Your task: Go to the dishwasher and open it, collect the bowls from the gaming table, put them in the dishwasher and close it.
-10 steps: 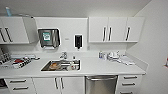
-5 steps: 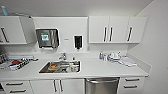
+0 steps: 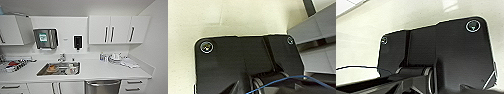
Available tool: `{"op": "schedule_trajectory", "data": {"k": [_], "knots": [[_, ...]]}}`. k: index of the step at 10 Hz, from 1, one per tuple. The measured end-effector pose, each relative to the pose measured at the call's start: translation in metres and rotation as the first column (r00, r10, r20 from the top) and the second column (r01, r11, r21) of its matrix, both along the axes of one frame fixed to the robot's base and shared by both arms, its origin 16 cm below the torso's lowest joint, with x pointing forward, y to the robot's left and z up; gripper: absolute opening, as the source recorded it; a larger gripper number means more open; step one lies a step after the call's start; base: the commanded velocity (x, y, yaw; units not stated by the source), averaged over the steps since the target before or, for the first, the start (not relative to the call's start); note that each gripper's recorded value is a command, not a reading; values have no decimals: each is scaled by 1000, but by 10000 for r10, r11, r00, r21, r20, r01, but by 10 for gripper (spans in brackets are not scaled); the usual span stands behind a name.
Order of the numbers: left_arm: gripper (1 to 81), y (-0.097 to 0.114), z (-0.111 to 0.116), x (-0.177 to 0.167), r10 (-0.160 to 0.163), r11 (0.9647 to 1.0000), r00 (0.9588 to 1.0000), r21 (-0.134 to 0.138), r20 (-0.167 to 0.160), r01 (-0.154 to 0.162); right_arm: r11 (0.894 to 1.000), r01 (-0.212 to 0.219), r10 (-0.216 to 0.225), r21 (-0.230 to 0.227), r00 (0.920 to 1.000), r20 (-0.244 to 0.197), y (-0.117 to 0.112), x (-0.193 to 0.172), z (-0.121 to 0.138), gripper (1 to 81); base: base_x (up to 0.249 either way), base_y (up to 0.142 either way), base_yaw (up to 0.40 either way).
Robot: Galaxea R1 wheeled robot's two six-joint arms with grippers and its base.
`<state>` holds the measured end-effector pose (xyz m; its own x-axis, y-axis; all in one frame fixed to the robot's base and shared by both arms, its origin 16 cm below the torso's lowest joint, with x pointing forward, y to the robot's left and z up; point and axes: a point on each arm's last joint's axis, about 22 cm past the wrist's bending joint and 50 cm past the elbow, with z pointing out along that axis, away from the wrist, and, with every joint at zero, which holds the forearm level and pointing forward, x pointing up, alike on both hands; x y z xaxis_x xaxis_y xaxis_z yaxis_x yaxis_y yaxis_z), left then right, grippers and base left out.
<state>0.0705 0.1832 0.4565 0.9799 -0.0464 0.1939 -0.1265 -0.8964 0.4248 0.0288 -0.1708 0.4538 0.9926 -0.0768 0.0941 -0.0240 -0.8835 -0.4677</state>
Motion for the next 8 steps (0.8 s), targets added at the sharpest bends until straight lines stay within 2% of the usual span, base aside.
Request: {"op": "schedule_trajectory", "data": {"k": [8], "knots": [[811,0,0,0,1,10000,10000,4,0,-1,10000,0,0,0,10000,0,0,0,0,811,108,0,0]]}}
